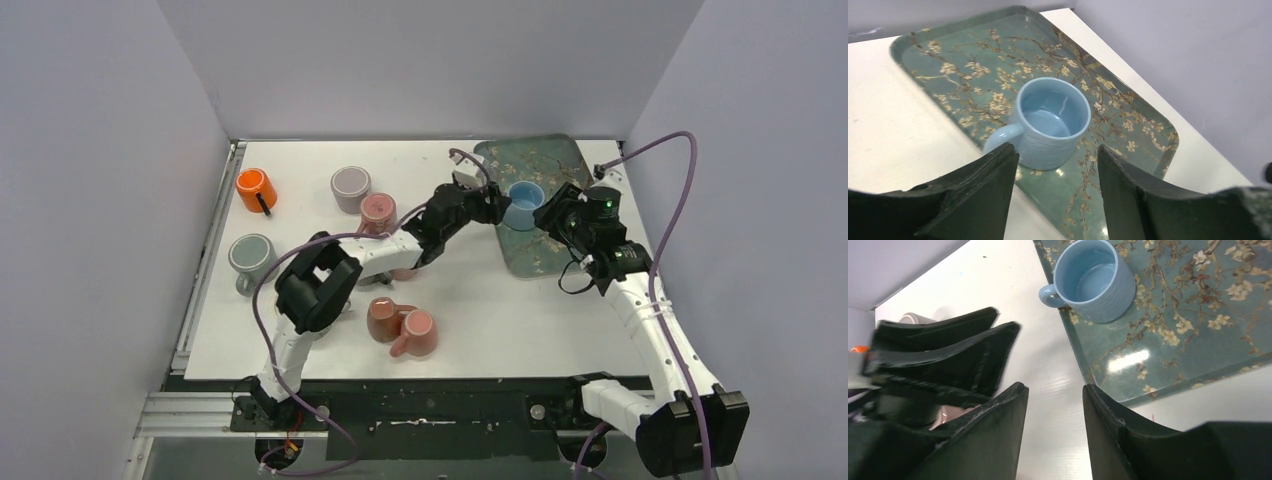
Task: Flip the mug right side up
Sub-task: Place the cup on the tray.
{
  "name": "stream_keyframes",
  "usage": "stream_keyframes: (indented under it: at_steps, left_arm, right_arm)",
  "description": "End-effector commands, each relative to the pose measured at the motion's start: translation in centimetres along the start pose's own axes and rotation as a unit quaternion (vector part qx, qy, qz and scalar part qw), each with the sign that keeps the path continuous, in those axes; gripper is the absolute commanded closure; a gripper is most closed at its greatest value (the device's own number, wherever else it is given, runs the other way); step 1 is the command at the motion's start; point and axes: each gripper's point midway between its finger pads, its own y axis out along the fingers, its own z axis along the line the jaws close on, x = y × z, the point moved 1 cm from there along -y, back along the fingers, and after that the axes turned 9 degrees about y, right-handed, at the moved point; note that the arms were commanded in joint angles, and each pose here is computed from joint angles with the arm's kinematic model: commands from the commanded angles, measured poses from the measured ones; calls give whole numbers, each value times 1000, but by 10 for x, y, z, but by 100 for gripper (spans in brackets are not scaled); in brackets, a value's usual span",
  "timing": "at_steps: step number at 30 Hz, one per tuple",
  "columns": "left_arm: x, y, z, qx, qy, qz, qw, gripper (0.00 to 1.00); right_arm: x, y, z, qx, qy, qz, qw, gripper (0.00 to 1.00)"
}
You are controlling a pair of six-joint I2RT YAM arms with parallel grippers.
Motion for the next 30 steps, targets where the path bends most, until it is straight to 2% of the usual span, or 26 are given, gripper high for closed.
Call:
stream_keyframes:
  at_steps: [1,2,9,12,16,21,24,30]
  left_arm:
    - [57,-32,44,33,-54,-1,998,37]
    - [59,-40,54,44,-60,7,997,32]
    - [86,-106,122,135,-69,70,986,18]
    - [99,-137,133,152,-58,105,981,11]
    - [108,-178,128,152,-14,147,977,3]
    - [91,-220,125,147,26,192,970,3]
    - [79,-241,130,165,46,192,966,3]
    - [80,-258,131,177,66,166,968,3]
  right_arm:
    - [-1,22,9,17,38,5,999,56]
    - [-3,27,11,18,43,12,999,57]
    - [-23,70,16,-6,44,22,999,59]
    - [-31,88,15,-37,42,14,998,55]
    - [-41,109,21,-51,70,-3,996,55]
    - [-47,139,12,-77,97,-29,992,57]
    - [-40,151,4,-99,95,-51,989,57]
    - [-28,167,-3,-110,66,-76,989,57]
